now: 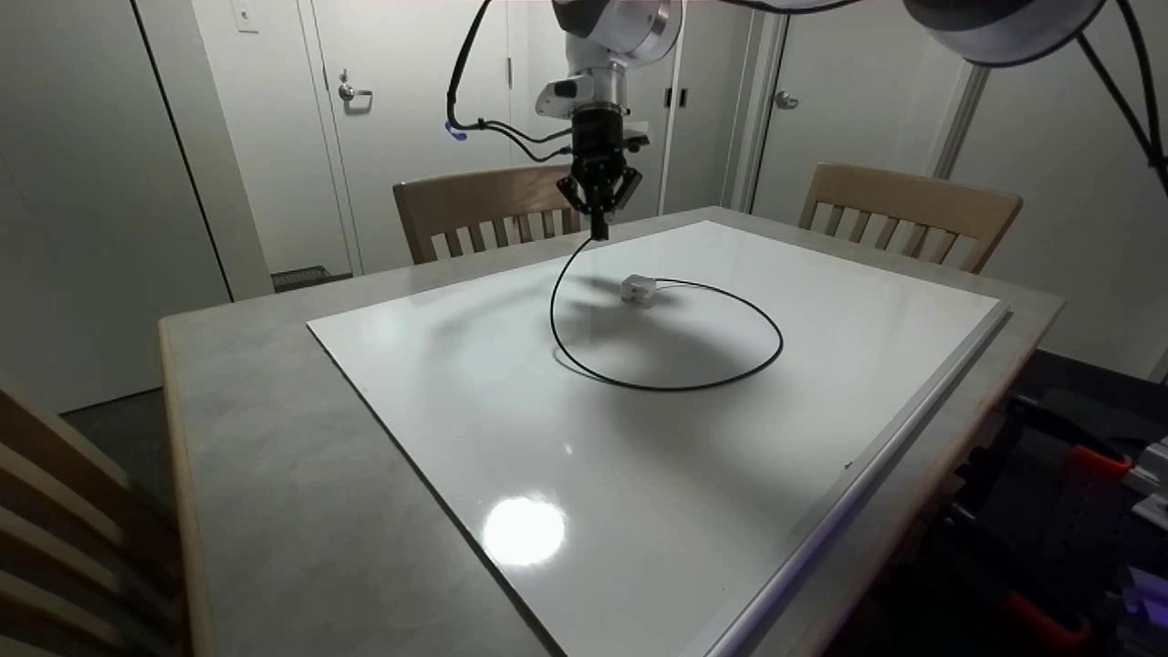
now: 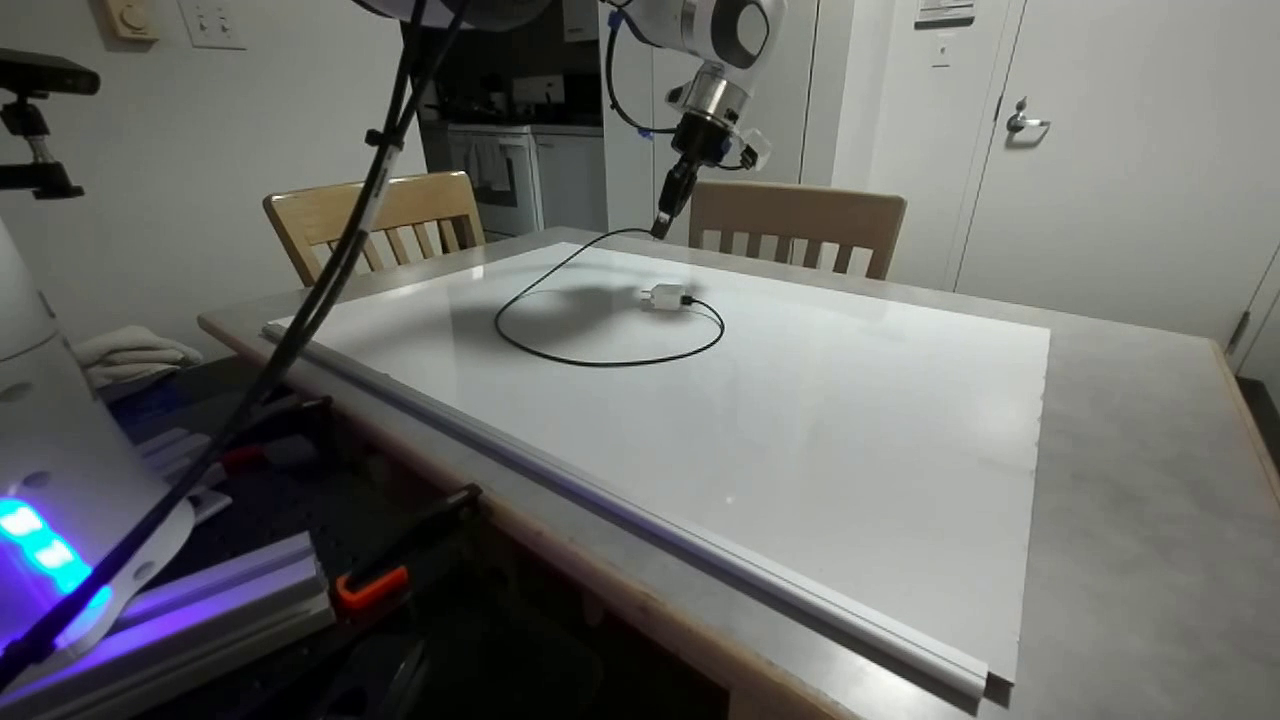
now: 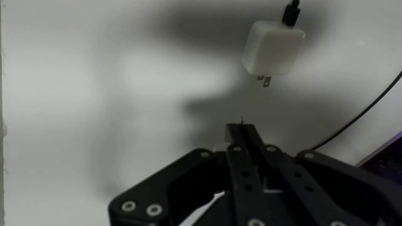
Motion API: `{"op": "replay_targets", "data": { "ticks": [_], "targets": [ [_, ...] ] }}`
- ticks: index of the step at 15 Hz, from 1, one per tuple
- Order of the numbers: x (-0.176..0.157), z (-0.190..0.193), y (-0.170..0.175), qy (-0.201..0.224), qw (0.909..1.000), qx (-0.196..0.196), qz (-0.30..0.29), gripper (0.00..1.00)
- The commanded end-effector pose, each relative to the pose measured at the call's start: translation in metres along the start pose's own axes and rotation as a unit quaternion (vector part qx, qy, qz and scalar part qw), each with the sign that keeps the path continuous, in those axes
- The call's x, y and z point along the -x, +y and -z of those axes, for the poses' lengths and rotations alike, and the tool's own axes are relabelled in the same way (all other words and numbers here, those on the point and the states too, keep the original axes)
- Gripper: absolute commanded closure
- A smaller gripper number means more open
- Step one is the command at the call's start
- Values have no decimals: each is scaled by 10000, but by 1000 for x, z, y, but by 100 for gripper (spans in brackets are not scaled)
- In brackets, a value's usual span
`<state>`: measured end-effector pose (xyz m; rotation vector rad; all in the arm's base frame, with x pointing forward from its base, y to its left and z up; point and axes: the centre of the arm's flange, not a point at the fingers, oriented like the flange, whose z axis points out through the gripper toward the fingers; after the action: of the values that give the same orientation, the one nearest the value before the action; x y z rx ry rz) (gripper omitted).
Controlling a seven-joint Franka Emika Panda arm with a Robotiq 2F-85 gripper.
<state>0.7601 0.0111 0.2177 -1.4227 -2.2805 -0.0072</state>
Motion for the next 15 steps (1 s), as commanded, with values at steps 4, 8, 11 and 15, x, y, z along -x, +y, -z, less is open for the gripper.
{"op": "replay_targets", "data": {
  "ticks": [4,8,11,15],
  "targets": [
    [-29,4,27,-224,9995,207,108,98],
    [-54,1,48,-449,9982,371,156,98],
    [-71,-4,61,-501,9974,343,392,98],
    [-93,-11,76,-549,9948,304,804,98]
  ]
}}
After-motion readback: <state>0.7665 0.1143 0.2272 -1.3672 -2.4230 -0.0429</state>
